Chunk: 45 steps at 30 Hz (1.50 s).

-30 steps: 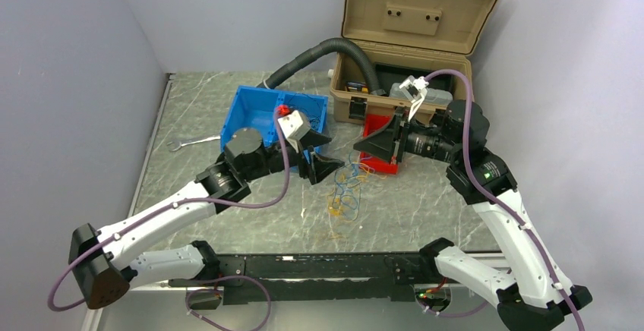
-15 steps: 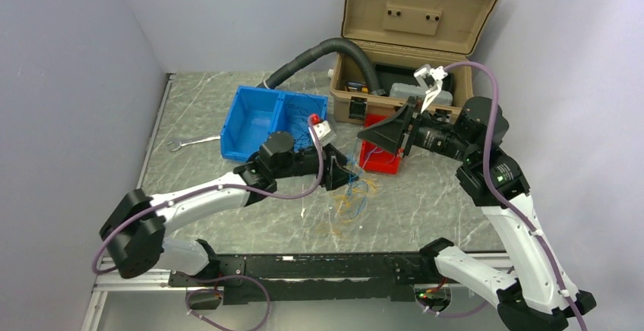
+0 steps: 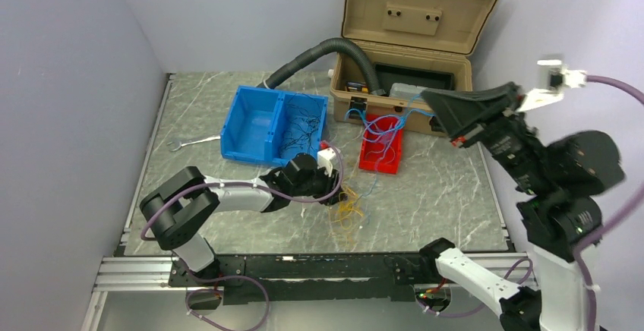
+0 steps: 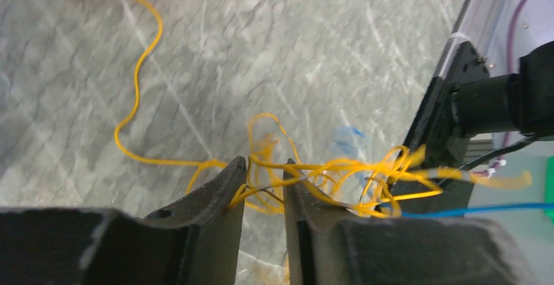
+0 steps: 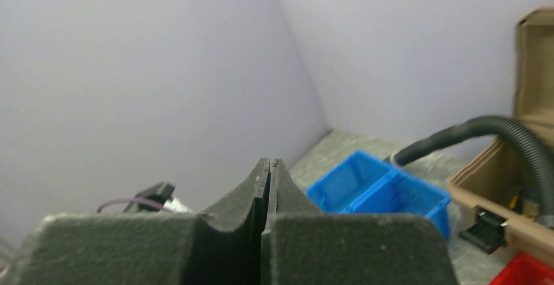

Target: Untangle the cables

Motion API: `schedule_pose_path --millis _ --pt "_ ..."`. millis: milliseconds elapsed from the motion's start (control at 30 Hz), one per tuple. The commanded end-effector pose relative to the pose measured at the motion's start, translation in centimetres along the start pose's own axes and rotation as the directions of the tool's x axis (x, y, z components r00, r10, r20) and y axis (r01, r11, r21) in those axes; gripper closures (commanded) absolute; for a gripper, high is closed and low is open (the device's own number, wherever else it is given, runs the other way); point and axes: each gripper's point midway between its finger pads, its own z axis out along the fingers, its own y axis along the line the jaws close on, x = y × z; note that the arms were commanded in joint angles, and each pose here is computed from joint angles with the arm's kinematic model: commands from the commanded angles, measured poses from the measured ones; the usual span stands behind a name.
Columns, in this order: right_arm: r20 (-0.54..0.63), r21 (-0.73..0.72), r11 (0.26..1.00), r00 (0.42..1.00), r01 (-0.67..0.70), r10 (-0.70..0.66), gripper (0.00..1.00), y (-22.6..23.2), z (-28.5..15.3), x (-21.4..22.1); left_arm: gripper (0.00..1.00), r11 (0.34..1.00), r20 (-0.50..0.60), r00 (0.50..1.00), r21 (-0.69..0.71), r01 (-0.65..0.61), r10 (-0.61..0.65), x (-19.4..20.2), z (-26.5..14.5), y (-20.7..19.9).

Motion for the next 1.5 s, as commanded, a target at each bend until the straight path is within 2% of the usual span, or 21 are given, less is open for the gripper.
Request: schedule_pose_path --millis 0,100,267,400,600,833,1000,1467 --pt "0.142 0.189 0.981 0.987 0.048 -0.075 1.00 -2.0 -2.0 -3.9 0.71 0.997 0.019 0.999 -0.062 0.041 -0.040 1.1 -1.0 1.0" --pt "0.166 0.278 0.958 0.979 0.069 -0.119 1.00 -3.2 -2.9 -5.0 0.73 0.994 0.073 0.996 -0.098 0.051 -0.044 1.6 -3.4 1.6" --pt "0.162 0.382 0.921 0.975 0.077 -0.149 1.00 -5.2 -3.4 -5.1 0.78 0.978 0.054 0.998 -0.202 0.049 -0.039 3.0 -7.0 2.8" --pt "0.147 0.435 0.897 0.977 0.080 -0.158 1.00 -6.7 -3.5 -4.3 0.83 0.971 0.090 0.996 -0.236 0.031 -0.010 2.1 -9.6 2.6" --pt "0.096 0.473 0.878 0.987 0.072 -0.132 1.00 -8.7 -3.2 -1.6 0.78 0.974 0.113 0.992 -0.224 -0.031 0.058 -0.3 -11.9 1.0" --pt "0.044 0.531 0.842 0.989 0.097 -0.142 1.00 -11.0 -2.7 0.4 0.64 0.976 0.157 0.983 -0.212 -0.059 0.094 -1.9 -13.4 -0.1" --pt "0.056 0.526 0.842 0.984 0.115 -0.169 1.00 -11.1 -0.8 -1.1 0.61 0.980 0.213 0.968 -0.173 -0.096 0.132 -3.3 -13.6 -1.1" --pt "0.153 0.492 0.855 0.951 0.161 -0.267 1.00 -10.7 6.2 -6.9 0.59 0.981 0.227 0.963 -0.164 -0.107 0.143 -4.0 -13.1 -1.3"
